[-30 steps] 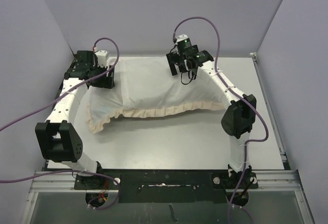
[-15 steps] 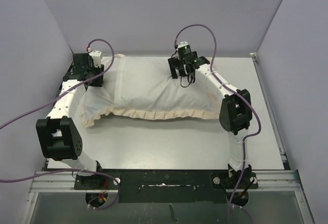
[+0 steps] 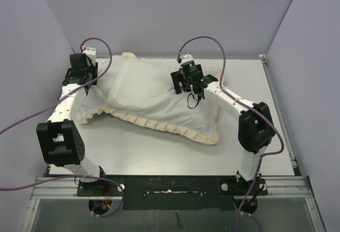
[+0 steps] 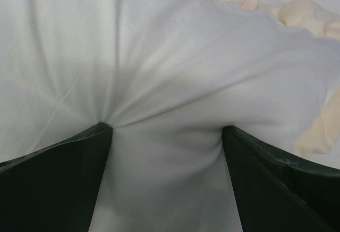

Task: Remove the pillowcase from the pillow

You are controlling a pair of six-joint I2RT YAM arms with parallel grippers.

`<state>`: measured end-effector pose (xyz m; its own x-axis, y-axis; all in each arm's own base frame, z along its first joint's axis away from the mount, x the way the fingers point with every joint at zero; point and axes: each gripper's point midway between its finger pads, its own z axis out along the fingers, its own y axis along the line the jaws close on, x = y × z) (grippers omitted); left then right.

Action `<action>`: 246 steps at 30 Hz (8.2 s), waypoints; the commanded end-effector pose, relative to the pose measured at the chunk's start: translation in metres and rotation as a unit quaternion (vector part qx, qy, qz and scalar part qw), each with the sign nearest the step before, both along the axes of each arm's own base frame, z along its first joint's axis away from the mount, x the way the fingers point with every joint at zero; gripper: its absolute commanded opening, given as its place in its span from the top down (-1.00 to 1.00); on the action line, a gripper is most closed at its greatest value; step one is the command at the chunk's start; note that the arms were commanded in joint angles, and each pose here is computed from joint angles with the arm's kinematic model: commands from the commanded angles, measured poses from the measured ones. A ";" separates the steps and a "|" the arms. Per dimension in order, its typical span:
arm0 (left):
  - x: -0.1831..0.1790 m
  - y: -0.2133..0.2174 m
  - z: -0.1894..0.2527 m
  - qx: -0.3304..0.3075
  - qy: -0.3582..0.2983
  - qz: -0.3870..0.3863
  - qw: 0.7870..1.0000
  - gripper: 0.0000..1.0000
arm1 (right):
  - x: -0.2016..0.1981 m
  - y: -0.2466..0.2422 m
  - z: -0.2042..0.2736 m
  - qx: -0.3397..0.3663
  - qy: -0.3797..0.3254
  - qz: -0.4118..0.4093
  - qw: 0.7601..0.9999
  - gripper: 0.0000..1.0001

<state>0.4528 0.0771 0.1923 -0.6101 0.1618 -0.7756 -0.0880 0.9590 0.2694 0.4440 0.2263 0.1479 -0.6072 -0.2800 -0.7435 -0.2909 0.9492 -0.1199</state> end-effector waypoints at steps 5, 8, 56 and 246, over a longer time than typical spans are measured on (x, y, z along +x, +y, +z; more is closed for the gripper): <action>0.045 0.010 0.017 0.044 -0.059 0.029 0.997 0.10 | -0.076 0.033 -0.055 -0.057 0.081 0.076 0.992 -0.76; 0.057 0.017 -0.001 0.062 -0.040 0.036 0.997 0.08 | -0.090 0.034 -0.061 -0.060 0.085 0.079 0.991 -0.76; -0.107 -0.267 0.442 -0.146 -0.397 -0.393 0.816 1.00 | -0.231 0.076 -0.074 0.097 0.090 0.223 0.966 -0.79; -0.160 -0.274 0.256 -0.341 -0.009 -0.385 0.858 1.00 | -0.195 0.185 0.244 -0.156 -0.327 0.559 0.746 -0.96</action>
<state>0.2978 -0.1970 0.4118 -0.5906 0.0671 -0.8042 0.6105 0.6889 -0.3909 0.2141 0.4076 0.4001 0.6350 -0.5001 -0.5888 -0.6909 -0.0268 -0.7225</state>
